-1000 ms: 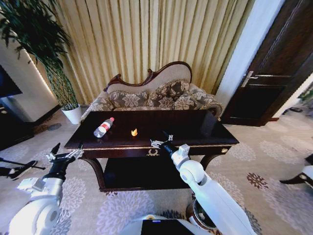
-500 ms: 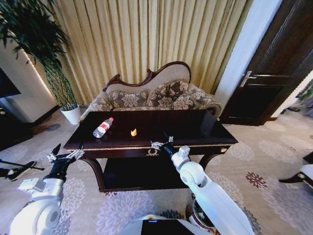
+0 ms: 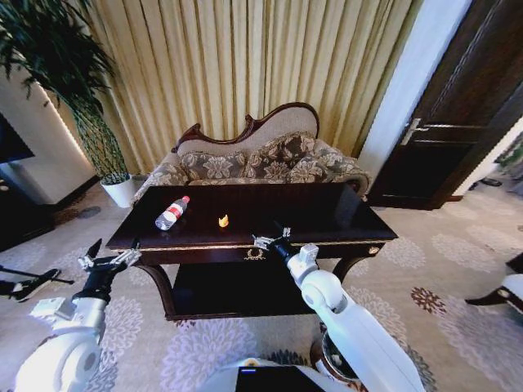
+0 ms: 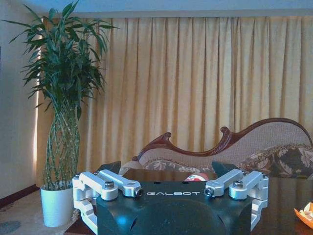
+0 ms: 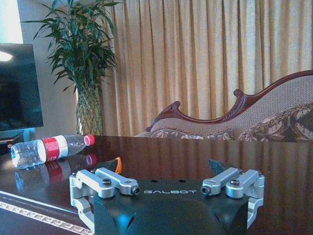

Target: Move to the front of the table and place the trash on the table into the trash bin.

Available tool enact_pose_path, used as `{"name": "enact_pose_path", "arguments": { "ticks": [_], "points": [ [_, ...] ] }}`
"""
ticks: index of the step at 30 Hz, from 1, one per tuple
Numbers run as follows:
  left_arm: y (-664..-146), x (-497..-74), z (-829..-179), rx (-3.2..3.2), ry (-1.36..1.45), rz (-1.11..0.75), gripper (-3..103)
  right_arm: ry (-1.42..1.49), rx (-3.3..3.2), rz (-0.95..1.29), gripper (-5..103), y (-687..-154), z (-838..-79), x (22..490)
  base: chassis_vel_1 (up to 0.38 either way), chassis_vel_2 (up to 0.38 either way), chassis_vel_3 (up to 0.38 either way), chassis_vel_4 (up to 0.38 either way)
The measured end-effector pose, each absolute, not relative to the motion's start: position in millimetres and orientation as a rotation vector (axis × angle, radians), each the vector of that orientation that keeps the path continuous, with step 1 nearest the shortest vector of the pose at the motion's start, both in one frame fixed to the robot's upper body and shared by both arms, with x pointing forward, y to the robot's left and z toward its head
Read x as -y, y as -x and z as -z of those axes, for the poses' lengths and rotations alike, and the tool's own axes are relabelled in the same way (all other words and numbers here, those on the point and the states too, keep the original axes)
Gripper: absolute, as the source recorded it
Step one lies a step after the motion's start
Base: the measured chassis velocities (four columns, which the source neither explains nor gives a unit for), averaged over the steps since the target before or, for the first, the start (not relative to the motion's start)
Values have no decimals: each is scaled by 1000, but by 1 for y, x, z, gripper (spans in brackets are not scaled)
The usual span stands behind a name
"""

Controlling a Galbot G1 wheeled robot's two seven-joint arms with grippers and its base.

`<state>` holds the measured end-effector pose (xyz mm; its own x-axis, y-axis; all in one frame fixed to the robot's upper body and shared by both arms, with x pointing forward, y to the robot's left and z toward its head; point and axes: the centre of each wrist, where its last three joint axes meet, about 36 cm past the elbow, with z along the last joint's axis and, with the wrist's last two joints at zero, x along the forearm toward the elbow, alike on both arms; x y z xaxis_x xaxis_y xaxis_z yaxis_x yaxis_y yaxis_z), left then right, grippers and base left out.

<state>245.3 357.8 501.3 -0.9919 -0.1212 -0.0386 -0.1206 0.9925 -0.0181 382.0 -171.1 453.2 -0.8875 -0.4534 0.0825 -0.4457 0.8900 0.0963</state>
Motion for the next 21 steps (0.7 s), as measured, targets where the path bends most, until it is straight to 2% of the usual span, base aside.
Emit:
{"name": "enact_pose_path", "arguments": {
  "ticks": [13,21],
  "points": [
    [-244,-357,-503,-3072,190,25,100,-712,2957,90,100,-384,-454,173,0,0,0,0],
    [-239,-358,-502,-3049,258,54,100,-788,2940,38,100,-426,-460,168,0,0,0,0]
  ]
}}
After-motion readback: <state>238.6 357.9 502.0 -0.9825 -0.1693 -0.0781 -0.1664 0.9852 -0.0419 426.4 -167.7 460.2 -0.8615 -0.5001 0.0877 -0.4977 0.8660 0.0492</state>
